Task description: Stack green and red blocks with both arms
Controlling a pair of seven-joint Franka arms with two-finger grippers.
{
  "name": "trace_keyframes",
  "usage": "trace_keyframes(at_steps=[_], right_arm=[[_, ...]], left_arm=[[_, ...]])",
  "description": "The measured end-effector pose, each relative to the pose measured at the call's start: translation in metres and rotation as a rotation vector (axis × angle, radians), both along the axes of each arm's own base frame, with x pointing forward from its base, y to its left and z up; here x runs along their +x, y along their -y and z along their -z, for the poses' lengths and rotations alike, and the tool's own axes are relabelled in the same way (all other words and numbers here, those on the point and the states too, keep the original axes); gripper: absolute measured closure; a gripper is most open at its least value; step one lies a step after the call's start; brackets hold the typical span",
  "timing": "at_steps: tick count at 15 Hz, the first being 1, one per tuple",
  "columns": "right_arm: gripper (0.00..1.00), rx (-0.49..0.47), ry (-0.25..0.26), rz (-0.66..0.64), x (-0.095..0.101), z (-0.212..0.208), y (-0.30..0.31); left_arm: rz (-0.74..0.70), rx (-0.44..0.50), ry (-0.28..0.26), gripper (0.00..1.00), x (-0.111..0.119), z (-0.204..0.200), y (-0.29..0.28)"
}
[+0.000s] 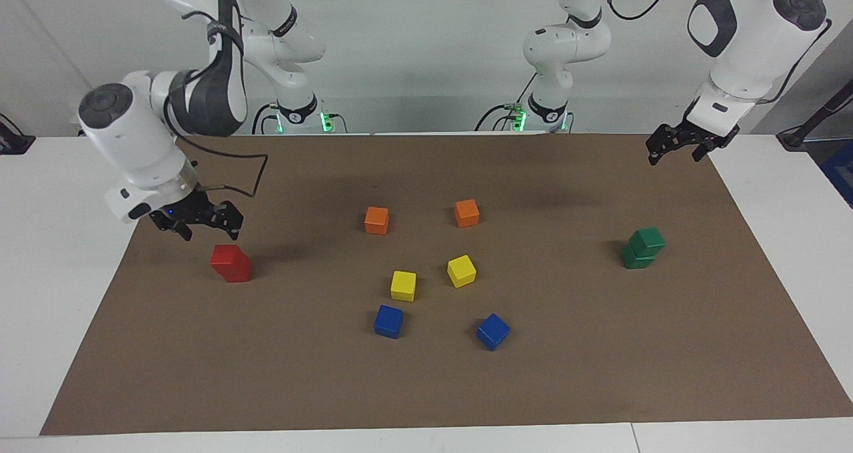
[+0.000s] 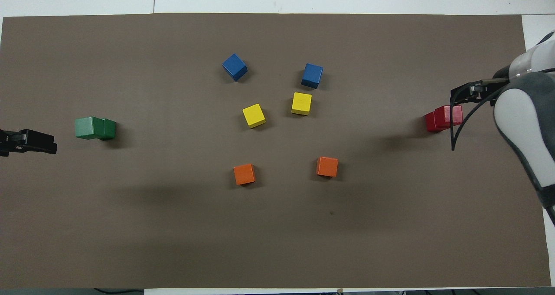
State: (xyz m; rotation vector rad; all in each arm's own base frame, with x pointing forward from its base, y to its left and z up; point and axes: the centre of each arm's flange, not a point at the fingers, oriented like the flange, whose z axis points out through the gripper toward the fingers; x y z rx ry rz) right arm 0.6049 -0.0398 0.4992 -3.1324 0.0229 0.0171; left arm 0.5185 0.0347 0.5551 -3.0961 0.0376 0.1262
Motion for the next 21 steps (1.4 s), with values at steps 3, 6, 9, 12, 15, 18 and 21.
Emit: trace_keyframes(at_steps=[3,6,9,12,15,18,21], right_arm=[[0.0,0.007,0.012,-0.033,-0.026,-0.067,-0.019],[0.0,0.009,-0.016,-0.055,-0.056,-0.102,-0.03],[0.0,0.011,-0.034,-0.058,-0.067,-0.11,-0.031],[0.0,0.007,-0.045,-0.068,-0.068,-0.106,-0.035],[0.0,-0.029,-0.053,-0.075,-0.068,-0.103,-0.035],[0.0,-0.064,-0.038,-0.078,-0.066,-0.103,-0.032],[0.0,-0.067,-0.036,-0.078,-0.064,-0.1,-0.031]], left_arm=[[0.0,-0.011,0.001,0.0,0.0,0.0,0.002],[0.014,-0.015,0.016,0.0,0.004,-0.005,0.01],[0.038,-0.017,0.037,0.0,0.019,-0.014,0.021],[0.052,-0.019,0.032,0.0,0.027,-0.009,0.029],[0.055,-0.02,0.026,0.0,0.027,-0.008,0.031],[0.051,-0.021,0.025,0.0,0.027,-0.008,0.029],[0.052,-0.021,0.022,0.0,0.027,-0.008,0.029]])
